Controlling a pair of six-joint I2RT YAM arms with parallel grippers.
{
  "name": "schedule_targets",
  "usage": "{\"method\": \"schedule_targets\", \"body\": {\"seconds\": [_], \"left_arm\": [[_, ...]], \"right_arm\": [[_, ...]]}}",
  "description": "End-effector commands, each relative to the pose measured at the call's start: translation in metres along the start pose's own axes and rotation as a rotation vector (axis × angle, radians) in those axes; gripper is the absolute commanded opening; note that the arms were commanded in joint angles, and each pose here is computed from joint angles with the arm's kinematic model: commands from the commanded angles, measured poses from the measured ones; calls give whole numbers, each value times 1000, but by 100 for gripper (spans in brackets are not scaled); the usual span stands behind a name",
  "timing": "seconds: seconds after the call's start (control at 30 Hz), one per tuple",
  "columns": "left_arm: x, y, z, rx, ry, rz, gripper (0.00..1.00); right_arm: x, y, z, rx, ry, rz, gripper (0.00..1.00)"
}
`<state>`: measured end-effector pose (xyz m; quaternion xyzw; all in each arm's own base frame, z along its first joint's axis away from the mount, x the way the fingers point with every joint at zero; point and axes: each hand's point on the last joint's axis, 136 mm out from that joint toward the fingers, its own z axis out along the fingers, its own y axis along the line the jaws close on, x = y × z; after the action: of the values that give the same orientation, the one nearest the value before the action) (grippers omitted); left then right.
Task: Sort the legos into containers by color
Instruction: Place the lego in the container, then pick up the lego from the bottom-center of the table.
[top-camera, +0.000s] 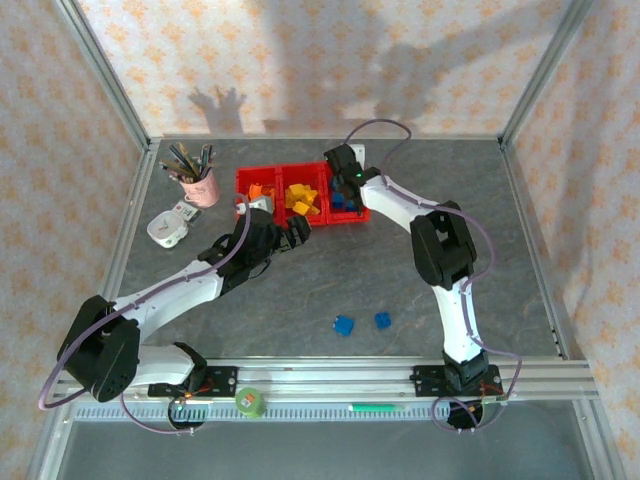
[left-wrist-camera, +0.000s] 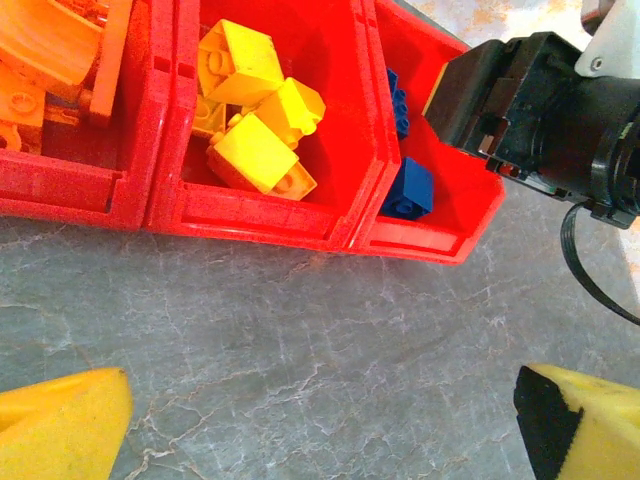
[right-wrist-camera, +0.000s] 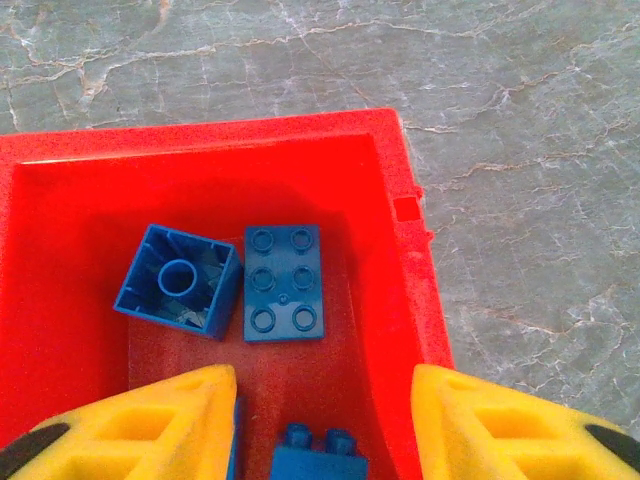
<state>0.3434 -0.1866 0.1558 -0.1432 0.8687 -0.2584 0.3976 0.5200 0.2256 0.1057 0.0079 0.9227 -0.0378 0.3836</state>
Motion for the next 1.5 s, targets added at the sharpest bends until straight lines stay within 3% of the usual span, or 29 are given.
{"method": "schedule_targets", "body": {"seconds": [0.0,0.17,0.43,0.97,1.47], "left_arm": [[-14,-12,-4,33,-29,9,99],[-9,-12,-11,56,-17,-13,99],[16,-2,-25,67,18,-38,99],[65,6,-59,80,85,-31,99],[82,31,-73,59,113,-18,99]], "right_arm": [[-20,2,-33,-80,-28,28,50],[-16,11,-74,-189,-43,47,54],[50,-3,-116,-278,63,98,61],[203,-1,-184,-269,242,117,71],[286,16,-206,-164,320,196,80]]}}
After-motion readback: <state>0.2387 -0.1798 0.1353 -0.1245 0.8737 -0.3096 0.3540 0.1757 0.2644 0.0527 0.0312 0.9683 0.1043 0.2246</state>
